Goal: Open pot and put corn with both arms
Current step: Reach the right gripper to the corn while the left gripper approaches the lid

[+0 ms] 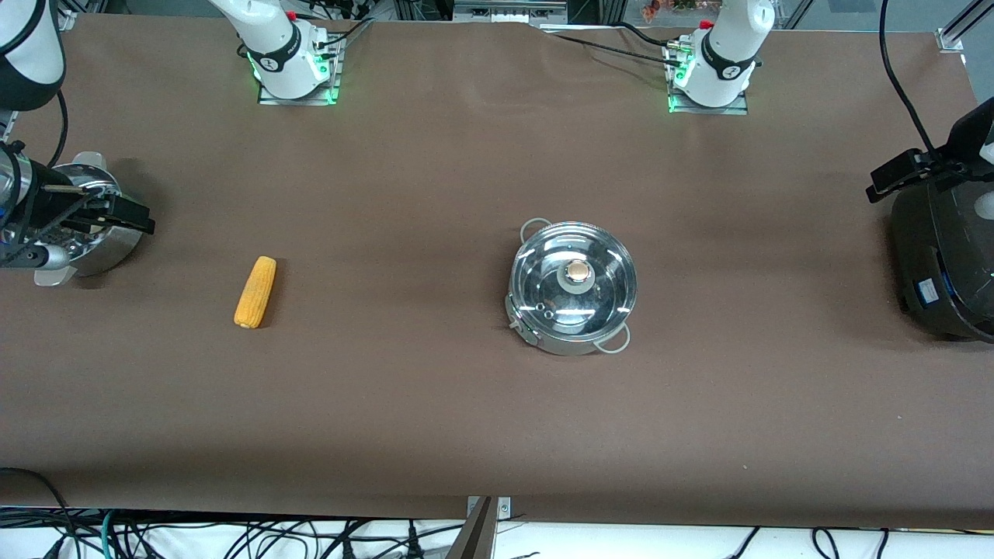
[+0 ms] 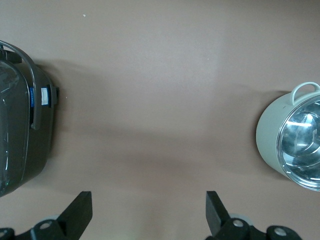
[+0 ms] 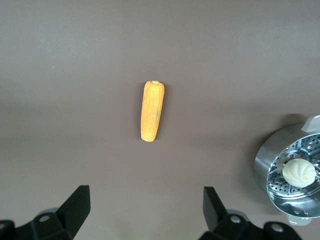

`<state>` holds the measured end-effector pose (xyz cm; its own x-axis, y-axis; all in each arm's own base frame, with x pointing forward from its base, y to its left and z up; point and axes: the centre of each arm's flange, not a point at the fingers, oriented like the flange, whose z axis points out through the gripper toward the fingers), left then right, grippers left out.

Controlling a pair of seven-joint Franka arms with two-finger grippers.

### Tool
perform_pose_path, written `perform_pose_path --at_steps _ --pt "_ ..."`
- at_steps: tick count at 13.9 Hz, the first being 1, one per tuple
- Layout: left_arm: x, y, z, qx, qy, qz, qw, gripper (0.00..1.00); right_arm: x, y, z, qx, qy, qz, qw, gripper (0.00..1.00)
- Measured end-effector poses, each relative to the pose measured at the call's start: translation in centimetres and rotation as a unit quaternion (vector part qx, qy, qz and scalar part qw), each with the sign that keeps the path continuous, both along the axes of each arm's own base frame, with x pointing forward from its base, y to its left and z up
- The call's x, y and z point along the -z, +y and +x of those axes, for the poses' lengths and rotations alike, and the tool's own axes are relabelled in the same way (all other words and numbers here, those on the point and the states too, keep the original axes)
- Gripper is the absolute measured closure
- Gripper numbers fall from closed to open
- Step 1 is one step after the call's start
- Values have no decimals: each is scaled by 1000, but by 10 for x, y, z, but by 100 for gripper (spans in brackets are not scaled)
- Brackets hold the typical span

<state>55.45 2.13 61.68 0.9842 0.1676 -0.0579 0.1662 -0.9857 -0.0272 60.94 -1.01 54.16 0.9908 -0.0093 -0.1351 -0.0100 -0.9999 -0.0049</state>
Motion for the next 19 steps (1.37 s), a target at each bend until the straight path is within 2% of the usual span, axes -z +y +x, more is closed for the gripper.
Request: perform_pose_path --at_steps 4,10,13,16,19 --pt "0 0 0 0 0 0 1000 0 39 0 14 0 25 2 1000 0" --pt "16 -1 7 1 14 -1 1000 0 140 13 56 -7 26 13 1000 0" --pt "41 -10 10 10 40 -2 999 0 209 40 74 2 21 11 1000 0" --pt "69 -30 10 21 68 -28 997 0 270 53 78 5 24 11 1000 0" --pt "71 -81 14 44 57 -49 996 0 312 45 69 10 33 9 999 0"
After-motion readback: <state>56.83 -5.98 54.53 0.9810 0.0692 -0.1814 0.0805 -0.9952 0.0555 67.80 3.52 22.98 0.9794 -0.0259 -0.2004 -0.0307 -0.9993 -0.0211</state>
